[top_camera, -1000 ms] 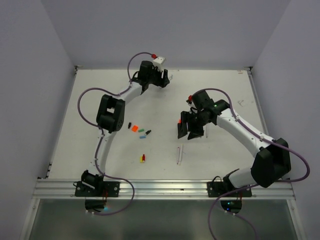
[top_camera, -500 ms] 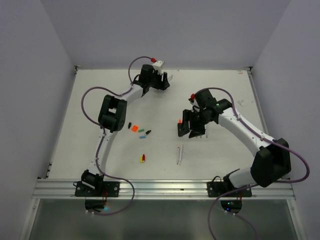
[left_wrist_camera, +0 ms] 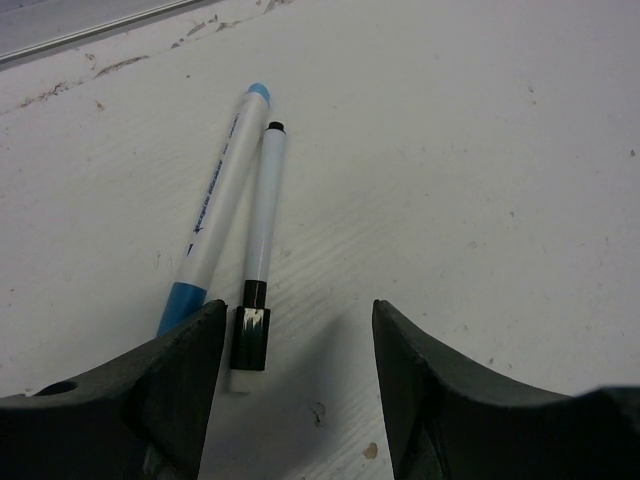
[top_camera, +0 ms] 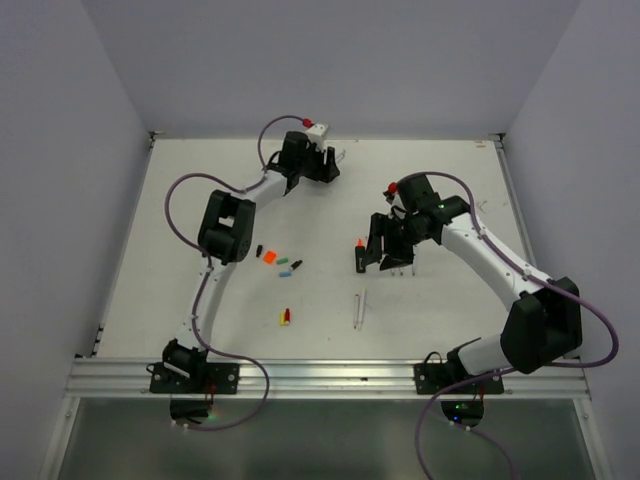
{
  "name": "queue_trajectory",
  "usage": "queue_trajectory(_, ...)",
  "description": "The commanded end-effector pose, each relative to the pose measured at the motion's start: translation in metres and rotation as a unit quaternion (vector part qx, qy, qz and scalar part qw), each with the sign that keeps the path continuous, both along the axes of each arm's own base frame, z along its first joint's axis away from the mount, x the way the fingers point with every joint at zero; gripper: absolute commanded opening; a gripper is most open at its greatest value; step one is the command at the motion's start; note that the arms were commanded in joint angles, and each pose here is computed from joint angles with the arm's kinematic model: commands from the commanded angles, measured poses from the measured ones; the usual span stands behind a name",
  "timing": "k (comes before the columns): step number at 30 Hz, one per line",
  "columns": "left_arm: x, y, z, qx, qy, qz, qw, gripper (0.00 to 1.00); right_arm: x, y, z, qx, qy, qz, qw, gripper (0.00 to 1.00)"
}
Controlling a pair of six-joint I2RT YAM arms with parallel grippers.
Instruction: Open the pen caps
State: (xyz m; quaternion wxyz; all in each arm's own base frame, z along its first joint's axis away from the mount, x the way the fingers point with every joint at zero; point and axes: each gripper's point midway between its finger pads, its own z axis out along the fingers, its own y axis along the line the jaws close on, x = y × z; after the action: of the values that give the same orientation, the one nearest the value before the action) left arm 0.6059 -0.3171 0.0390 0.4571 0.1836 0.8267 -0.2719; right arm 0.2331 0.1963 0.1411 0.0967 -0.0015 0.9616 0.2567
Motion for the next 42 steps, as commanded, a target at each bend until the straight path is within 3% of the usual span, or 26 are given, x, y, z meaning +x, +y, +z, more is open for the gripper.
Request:
queue_trajectory(1, -0.001, -0.007, -0.008, 0.001, 0.002, 0.001, 1.0, 0.63, 0.003, 0.003, 0.003, 0.018, -0.011, 0.007, 1.0, 0.57)
queue_trajectory(19, -0.03, -0.013, -0.04, 0.019, 0.07, 0.007, 0.997, 0.38, 0.007, 0.001, 0.006, 0.021, -0.029, -0.008, 0.999, 0.57)
queue_trajectory(29, -0.052, -0.023, -0.049, 0.025, 0.094, -0.017, 0.995, 0.12, 0.002, -0.003, 0.01, 0.023, -0.036, -0.019, 0.999, 0.57)
queue_trajectory(33, -0.063, -0.028, -0.043, 0.027, 0.096, -0.034, 0.994, 0.0, 0.002, -0.003, 0.016, 0.028, -0.041, -0.027, 0.998, 0.57)
queue_trajectory(42, -0.112, -0.027, 0.025, -0.025, 0.099, -0.066, 0.993, 0.0, 0.014, 0.006, 0.048, 0.064, -0.056, -0.045, 0.995, 0.57)
